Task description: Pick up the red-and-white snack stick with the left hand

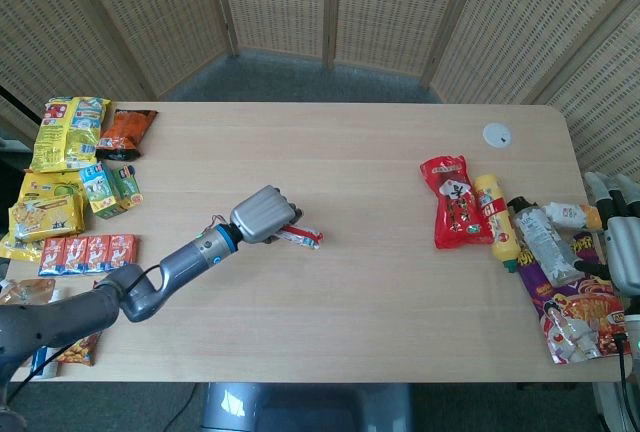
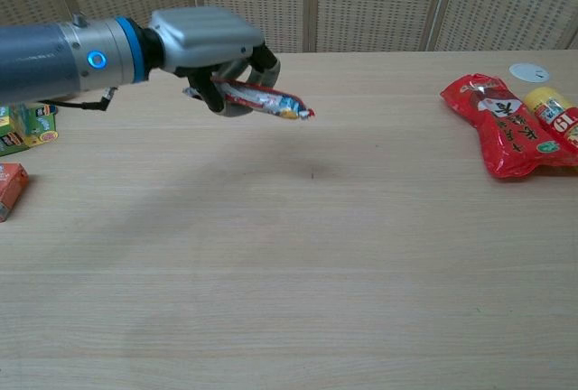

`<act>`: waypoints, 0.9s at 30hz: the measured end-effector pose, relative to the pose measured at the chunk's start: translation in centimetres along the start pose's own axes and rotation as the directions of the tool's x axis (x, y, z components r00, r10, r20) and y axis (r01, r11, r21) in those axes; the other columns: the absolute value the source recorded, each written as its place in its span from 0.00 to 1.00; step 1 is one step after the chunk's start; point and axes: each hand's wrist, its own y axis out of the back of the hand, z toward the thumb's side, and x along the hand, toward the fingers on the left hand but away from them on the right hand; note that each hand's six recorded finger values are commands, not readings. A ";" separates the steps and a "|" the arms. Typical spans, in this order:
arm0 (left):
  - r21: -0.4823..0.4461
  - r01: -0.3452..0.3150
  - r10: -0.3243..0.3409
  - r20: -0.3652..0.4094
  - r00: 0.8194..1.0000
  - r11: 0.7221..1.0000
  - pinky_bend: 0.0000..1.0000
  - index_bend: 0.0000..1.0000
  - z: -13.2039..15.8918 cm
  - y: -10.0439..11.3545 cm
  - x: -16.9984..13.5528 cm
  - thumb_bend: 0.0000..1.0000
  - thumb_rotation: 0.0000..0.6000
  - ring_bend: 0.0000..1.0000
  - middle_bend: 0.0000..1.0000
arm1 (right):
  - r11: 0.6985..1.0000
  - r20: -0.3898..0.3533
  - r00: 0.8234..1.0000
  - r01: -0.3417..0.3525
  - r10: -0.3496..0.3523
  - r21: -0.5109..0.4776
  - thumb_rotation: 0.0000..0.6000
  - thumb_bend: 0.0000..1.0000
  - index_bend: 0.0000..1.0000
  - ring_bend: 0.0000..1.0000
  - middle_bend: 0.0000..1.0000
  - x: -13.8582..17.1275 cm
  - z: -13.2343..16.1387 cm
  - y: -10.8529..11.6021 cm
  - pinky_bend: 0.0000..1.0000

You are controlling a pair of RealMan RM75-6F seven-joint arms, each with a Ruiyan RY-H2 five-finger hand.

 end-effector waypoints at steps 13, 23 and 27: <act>-0.004 -0.212 0.209 -0.157 0.965 0.977 0.59 0.78 -3.5 11.1 -7.9 0.43 1.00 0.83 0.72 | 1.000 -0.004 1.000 -0.004 0.004 0.014 0.86 0.28 0.00 0.00 0.00 0.2 -0.2 -1.0 0.00; 0.012 -0.238 0.235 -0.219 0.947 0.971 0.59 0.78 -3.9 12.9 -11.3 0.43 1.00 0.83 0.72 | 1.000 -0.019 1.000 -0.013 0.013 0.014 0.85 0.28 0.00 0.00 0.00 -0.1 -0.2 -1.5 0.00; 0.012 -0.237 0.233 -0.233 0.944 0.971 0.59 0.78 -3.7 12.8 -11.9 0.43 1.00 0.83 0.72 | 1.000 -0.032 0.999 -0.014 0.014 0.014 0.86 0.28 0.00 0.00 0.00 -0.2 -0.2 -1.6 0.00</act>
